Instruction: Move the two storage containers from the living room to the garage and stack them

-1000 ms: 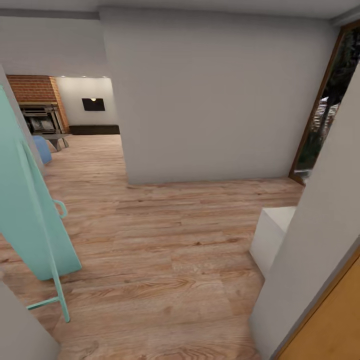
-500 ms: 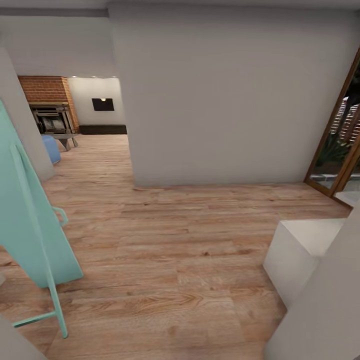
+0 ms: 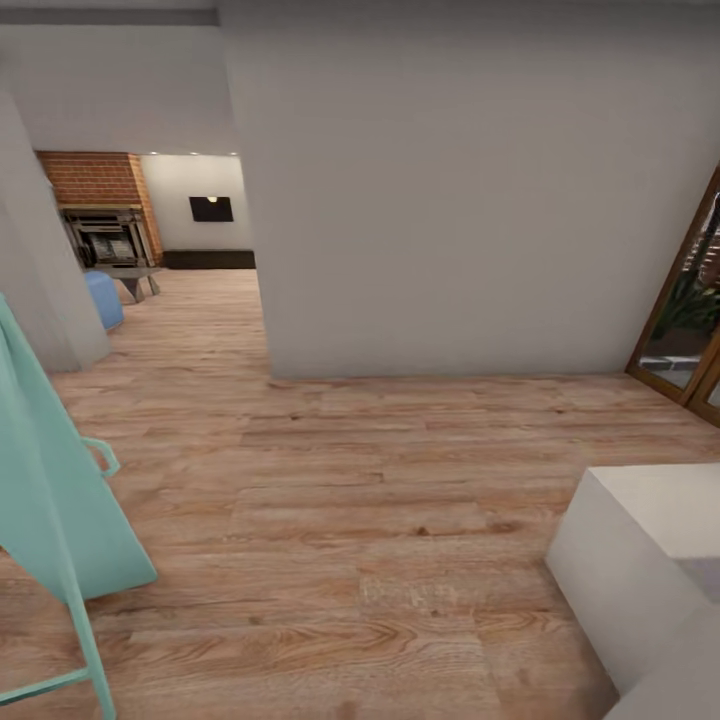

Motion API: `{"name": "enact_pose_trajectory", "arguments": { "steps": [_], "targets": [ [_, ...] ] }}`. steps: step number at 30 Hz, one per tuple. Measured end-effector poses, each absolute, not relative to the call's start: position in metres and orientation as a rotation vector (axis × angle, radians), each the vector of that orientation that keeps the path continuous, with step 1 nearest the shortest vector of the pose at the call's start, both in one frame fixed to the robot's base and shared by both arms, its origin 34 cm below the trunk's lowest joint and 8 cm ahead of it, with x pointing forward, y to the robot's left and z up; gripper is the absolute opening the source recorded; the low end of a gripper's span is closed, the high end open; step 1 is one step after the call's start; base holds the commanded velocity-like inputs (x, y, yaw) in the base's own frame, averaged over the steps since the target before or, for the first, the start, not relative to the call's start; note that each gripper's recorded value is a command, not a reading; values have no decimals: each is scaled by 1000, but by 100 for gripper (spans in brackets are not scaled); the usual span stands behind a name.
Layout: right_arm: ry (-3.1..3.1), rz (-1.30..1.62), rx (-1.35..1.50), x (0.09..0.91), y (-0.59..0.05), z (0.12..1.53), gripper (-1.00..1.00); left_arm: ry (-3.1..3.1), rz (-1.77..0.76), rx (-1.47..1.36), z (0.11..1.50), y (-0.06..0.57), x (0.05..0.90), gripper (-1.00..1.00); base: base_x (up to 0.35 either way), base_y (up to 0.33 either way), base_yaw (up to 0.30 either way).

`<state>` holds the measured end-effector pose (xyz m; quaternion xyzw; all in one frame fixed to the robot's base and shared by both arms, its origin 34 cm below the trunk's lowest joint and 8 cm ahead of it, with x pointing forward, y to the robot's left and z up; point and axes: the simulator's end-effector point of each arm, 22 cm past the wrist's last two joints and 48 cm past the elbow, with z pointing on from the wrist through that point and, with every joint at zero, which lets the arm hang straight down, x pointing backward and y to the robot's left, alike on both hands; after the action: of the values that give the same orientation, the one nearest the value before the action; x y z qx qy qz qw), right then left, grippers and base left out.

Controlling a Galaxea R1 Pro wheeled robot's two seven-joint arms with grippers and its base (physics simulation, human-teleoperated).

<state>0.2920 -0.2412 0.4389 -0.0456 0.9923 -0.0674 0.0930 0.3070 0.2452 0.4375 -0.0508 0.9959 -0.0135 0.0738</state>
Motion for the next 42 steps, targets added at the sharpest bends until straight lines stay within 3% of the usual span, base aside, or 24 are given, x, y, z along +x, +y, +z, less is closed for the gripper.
{"name": "enact_pose_trajectory", "arguments": {
  "steps": [22, 42],
  "targets": [
    [2945, -198, -137, 292, -240, 439, 100, 2990, -40, -153, 438, 245, 307, 100, 322, 0, 9],
    [2946, -200, -135, 292, -241, 439, 100, 2990, -40, -153, 438, 245, 307, 100, 322, 0, 256]
  ]
}}
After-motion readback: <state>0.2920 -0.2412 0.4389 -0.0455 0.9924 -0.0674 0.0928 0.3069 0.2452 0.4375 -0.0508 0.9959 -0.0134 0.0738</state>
